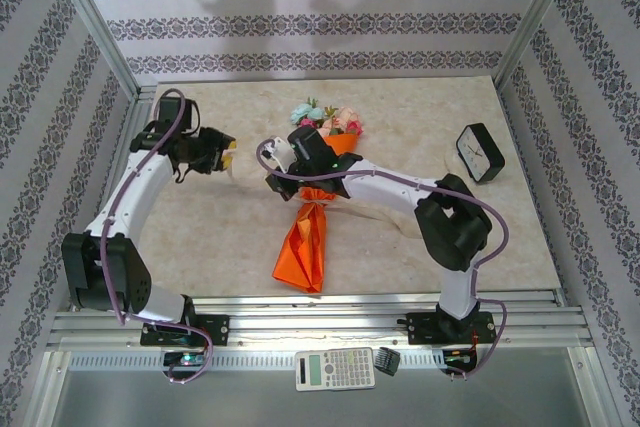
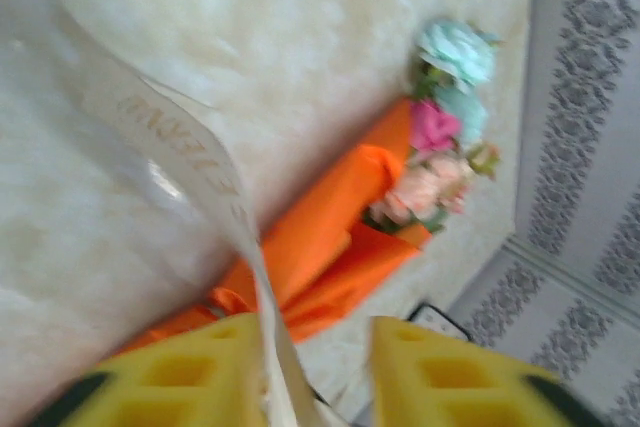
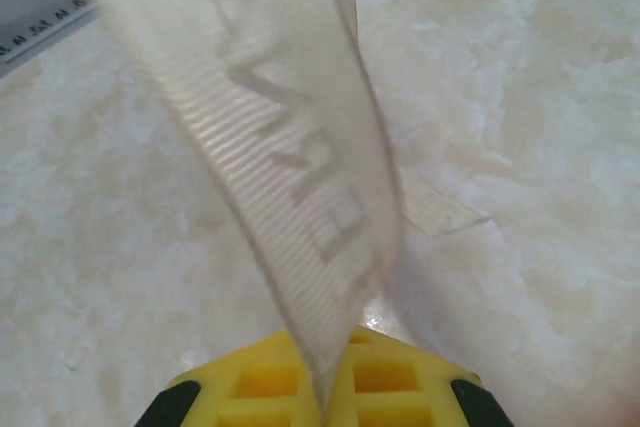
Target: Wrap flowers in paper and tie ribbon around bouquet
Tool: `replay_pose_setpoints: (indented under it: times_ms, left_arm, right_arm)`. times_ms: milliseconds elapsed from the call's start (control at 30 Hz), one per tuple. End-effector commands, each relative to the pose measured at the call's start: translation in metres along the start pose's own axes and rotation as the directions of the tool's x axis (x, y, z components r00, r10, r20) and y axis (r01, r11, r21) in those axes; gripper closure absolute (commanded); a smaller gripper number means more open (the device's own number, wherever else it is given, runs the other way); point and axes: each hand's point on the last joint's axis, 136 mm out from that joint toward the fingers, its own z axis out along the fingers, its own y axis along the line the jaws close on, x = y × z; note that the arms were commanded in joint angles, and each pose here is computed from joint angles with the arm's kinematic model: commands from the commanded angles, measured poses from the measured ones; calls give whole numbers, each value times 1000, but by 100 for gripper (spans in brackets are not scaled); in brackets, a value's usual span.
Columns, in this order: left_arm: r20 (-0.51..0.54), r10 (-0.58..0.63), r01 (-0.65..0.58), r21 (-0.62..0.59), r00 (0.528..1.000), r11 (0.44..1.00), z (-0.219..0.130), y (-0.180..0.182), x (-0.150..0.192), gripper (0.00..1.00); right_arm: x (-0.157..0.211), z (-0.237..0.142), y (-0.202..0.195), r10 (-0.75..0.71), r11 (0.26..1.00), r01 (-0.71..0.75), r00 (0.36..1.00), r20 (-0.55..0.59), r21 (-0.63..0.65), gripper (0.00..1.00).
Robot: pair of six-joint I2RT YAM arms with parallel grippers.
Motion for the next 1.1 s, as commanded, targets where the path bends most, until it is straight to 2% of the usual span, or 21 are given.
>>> replay_pose_setpoints:
  times_ms: [0,100,233,367,567,767,900,967,1033,1067]
  left_arm:
    - [-13,-1,-1,-126,1000,992,6,44,4,52]
    - [-17,17,-20,-132,1000,991,0,39,16,41]
    - [-90,-1,-5,-64,996,998,6,21,53,39]
    - [-178,-80,76,-27,981,997,27,15,90,37]
    - [-160,-99,94,-40,982,995,29,13,92,37]
    - [-201,-99,87,-69,975,994,47,24,100,43]
    - [-216,-101,85,-86,971,993,57,33,102,53]
    - [-220,-96,79,-85,971,993,60,34,102,71]
    - [-221,-78,60,-89,972,994,59,36,102,100]
    - [-216,-69,50,-93,974,994,57,37,101,100]
  right_arm:
    - [-2,-15,14,-29,998,29,1000,-6,-55,100]
    - [7,-14,15,-36,997,34,999,-37,-66,100]
    - [14,-12,14,-38,997,33,997,-65,-73,100]
    - [18,-11,10,-42,997,37,996,-79,-62,100]
    - [21,-10,9,-40,998,36,996,-78,-55,100]
    - [20,-8,7,-41,999,39,997,-69,-39,100]
    - [19,-9,9,-51,998,48,996,-67,-45,100]
    - [21,-9,10,-55,998,52,996,-70,-46,99]
    - [23,-10,10,-49,998,46,996,-74,-40,89]
    - [23,-12,9,-46,998,43,996,-75,-36,83]
